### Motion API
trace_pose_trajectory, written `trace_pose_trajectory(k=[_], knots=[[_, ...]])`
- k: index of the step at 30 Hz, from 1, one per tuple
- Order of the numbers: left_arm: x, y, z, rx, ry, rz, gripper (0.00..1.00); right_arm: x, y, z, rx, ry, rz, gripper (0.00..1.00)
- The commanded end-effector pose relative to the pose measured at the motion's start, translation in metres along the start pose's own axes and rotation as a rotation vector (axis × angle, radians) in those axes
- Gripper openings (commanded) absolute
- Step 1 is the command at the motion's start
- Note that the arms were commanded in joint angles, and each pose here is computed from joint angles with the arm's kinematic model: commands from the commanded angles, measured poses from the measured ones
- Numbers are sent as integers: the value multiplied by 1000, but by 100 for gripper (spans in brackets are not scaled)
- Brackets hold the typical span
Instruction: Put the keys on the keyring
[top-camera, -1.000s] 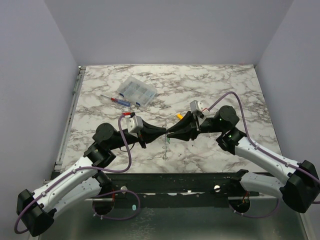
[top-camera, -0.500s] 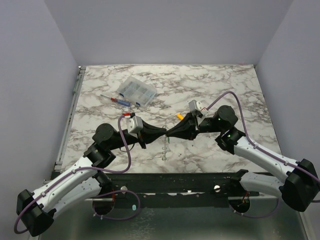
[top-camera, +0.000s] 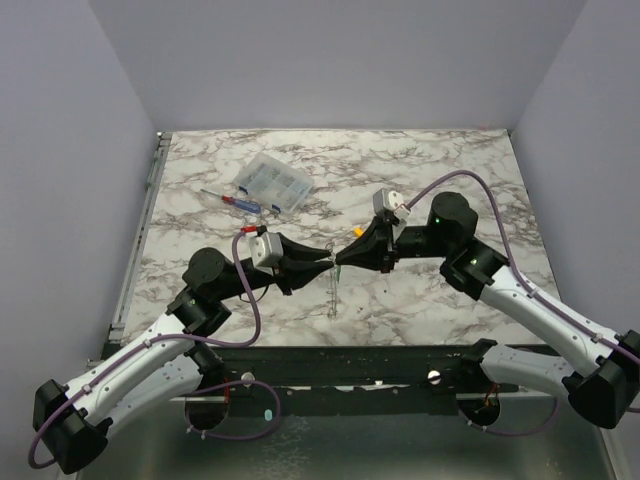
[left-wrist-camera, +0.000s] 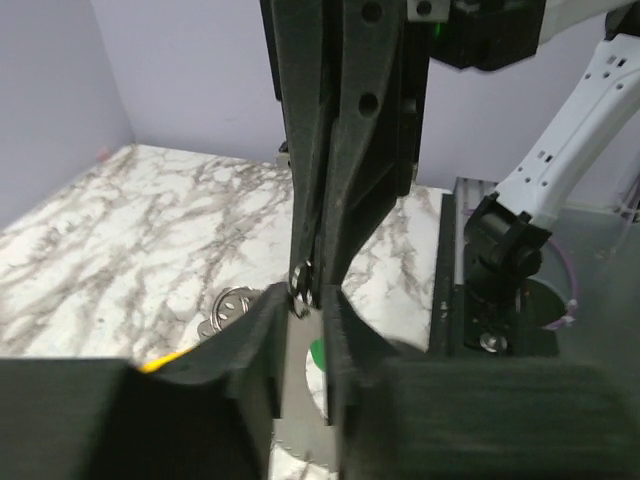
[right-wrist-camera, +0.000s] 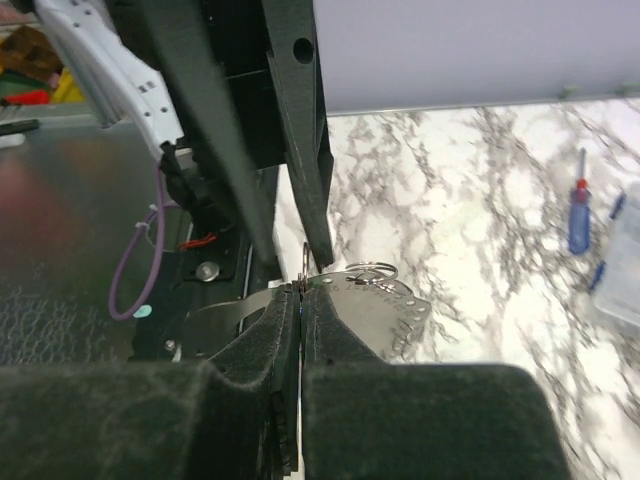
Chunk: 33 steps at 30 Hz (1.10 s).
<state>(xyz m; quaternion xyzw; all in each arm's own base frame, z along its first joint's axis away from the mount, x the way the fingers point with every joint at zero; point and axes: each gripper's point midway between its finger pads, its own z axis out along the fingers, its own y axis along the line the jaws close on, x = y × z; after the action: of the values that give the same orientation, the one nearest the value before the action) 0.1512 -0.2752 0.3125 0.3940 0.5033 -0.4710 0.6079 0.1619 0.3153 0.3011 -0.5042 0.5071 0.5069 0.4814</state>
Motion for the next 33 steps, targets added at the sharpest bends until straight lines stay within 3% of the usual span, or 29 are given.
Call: trace_pose_trajectory(k=[1,5,14,19,27,33], knots=[[-5,-4,-2,13,-16,18,37,-1,-15,-19,155,164,13,1],[-8,2,-4,-21,-19,38,53,6,-25,-30,237,277,64,1],[-7,10,-7,-62,9,75,70,32,-45,-59,399,521,133,1],[-1,10,-6,-54,33,82,71,34,-48,-70,447,582,137,1],[11,2,-1,11,68,55,67,31,-7,-36,166,438,120,1],[16,-12,3,105,87,18,58,38,-1,-25,110,436,122,1]])
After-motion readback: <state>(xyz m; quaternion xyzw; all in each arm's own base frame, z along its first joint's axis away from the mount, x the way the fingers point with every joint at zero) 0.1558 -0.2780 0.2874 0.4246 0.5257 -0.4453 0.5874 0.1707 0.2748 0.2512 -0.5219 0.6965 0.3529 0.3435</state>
